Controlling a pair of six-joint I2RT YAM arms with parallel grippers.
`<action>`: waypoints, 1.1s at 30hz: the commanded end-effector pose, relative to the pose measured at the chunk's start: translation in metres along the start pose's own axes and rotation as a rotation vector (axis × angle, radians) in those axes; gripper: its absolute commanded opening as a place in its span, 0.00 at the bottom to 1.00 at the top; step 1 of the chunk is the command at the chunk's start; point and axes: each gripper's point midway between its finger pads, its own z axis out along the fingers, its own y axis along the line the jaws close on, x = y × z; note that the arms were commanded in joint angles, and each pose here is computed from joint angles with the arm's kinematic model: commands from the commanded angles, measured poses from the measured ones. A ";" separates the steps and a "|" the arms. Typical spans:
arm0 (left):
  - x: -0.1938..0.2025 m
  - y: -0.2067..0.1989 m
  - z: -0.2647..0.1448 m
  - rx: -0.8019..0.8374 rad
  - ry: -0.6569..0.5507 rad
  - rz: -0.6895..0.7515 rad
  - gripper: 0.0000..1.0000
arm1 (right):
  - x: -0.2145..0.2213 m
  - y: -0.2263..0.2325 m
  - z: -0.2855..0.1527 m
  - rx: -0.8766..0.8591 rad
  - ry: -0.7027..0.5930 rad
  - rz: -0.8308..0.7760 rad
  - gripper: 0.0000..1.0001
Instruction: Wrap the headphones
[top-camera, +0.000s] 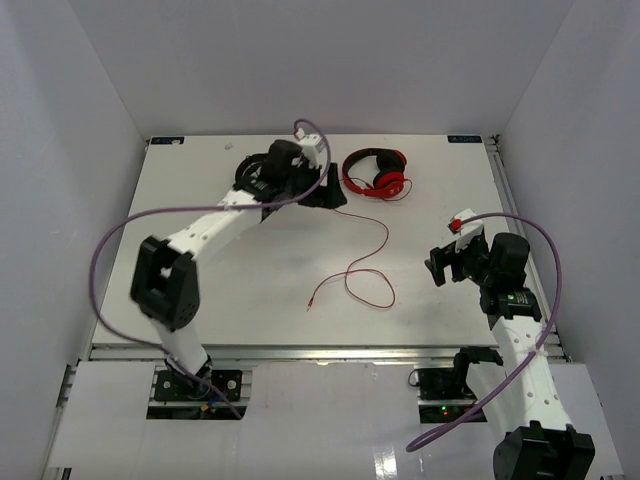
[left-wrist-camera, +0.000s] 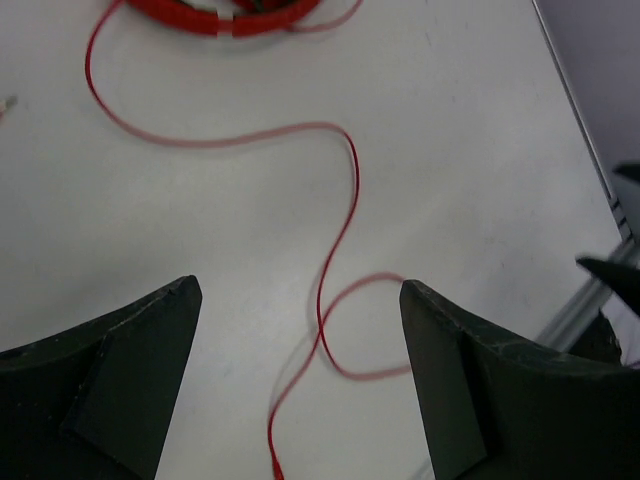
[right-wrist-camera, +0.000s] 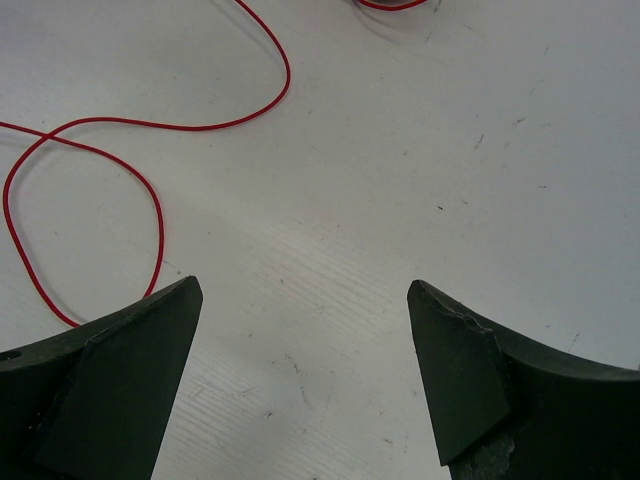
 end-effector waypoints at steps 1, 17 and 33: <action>-0.036 0.028 0.063 -0.108 0.001 -0.036 0.90 | -0.011 0.005 0.000 -0.045 -0.056 -0.071 0.91; -0.125 0.107 0.199 -0.329 -0.450 0.024 0.80 | -0.021 0.017 -0.004 -0.103 -0.111 -0.099 0.99; -0.059 0.126 0.252 -0.234 -0.280 0.156 0.55 | -0.025 0.013 -0.008 -0.074 -0.118 -0.101 0.99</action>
